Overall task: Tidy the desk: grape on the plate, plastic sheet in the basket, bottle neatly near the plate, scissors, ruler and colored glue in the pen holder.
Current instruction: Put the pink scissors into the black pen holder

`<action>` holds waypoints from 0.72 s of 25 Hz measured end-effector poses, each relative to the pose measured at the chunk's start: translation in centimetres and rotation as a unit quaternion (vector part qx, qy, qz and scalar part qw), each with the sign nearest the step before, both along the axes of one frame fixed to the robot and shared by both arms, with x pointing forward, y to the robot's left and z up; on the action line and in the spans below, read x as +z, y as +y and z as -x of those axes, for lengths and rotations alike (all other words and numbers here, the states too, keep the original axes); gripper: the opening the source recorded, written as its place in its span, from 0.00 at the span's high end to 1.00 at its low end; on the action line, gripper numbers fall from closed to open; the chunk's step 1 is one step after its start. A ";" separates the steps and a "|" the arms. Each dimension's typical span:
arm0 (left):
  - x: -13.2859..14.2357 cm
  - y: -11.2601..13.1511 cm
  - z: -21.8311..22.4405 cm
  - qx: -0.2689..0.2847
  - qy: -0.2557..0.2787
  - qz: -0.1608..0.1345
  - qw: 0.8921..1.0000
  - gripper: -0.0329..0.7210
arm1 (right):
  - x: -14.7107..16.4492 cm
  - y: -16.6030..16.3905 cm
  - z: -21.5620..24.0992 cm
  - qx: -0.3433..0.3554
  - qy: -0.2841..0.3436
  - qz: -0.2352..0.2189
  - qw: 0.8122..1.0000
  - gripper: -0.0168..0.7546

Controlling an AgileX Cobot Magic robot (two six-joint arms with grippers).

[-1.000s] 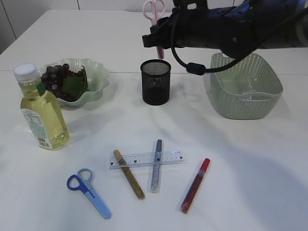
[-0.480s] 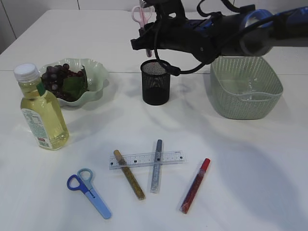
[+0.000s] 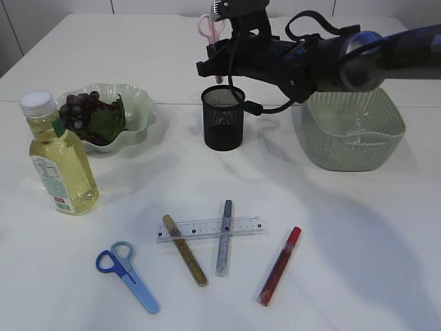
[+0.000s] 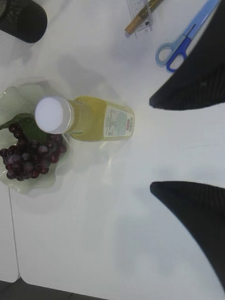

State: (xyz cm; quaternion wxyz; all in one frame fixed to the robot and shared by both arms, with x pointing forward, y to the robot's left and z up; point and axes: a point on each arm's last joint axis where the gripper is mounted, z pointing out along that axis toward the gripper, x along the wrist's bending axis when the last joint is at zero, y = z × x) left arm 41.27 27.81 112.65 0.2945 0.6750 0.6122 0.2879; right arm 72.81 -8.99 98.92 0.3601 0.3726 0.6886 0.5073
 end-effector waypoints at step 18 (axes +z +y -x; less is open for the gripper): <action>0.0 0.0 0.0 0.000 -0.003 0.000 1.000 0.48 | -3.3 0.1 -0.5 0.007 0.013 0.023 1.000 0.72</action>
